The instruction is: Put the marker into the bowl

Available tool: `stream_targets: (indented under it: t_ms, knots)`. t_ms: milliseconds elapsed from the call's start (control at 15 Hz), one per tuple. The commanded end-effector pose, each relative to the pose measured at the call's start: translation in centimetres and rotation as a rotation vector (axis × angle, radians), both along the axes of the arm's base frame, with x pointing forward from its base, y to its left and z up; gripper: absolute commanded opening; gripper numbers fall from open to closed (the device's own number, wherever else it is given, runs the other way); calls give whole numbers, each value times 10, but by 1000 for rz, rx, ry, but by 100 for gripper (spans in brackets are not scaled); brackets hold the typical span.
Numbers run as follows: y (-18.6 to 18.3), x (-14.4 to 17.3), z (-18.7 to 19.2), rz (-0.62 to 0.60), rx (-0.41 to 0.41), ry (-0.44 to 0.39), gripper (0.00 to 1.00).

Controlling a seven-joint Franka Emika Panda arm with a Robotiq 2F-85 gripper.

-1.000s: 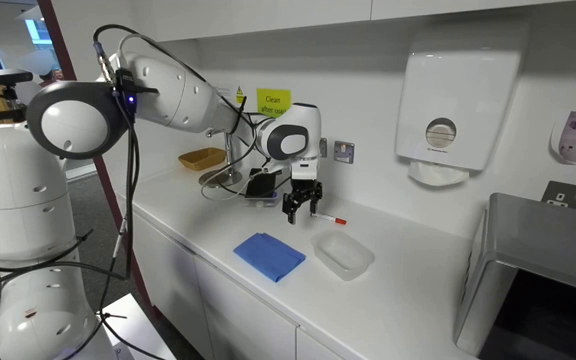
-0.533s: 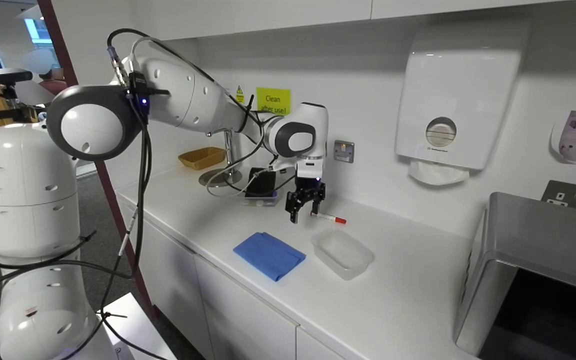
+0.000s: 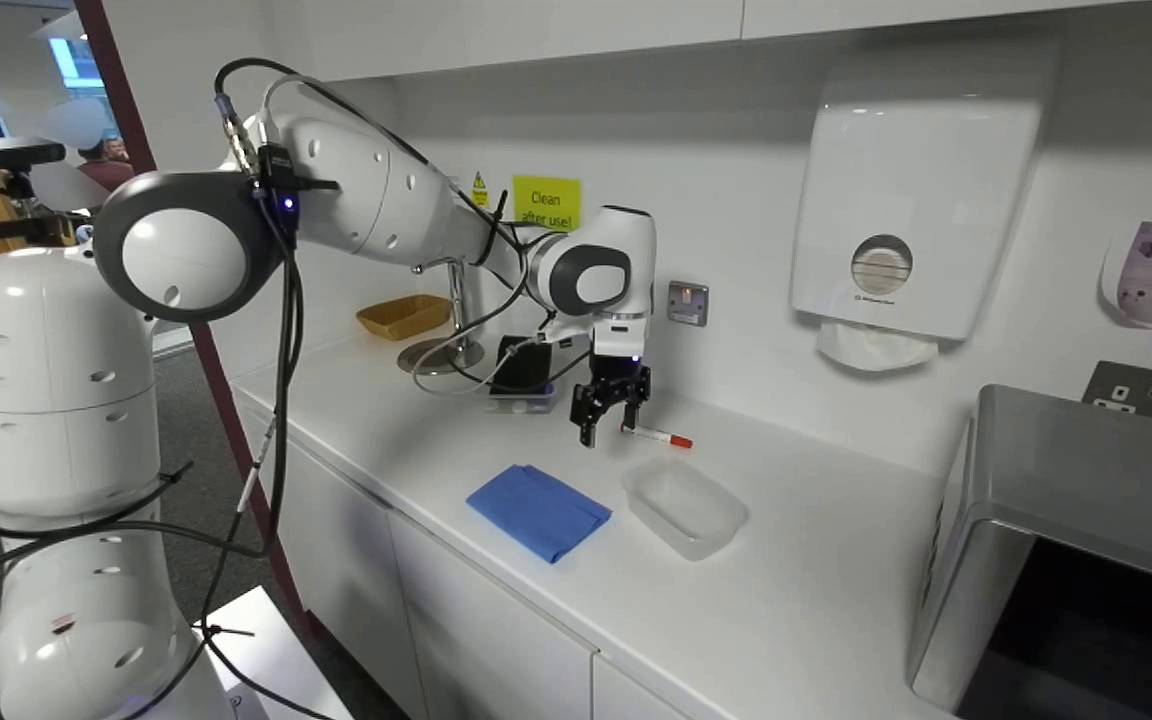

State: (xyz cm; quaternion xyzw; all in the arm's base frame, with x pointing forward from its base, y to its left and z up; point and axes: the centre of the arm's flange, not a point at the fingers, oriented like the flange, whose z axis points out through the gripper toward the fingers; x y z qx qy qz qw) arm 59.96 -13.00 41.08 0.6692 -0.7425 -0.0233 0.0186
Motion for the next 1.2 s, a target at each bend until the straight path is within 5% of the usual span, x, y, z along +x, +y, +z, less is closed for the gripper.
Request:
stream_targets:
  t_ms: [0, 600, 1133]
  knots:
    - [-4, 3, -2, -7, -3, 3, 100]
    - [-36, 90, -17, 8, -51, -12, 100]
    - [-4, 143, -6, 249, -50, -88, 100]
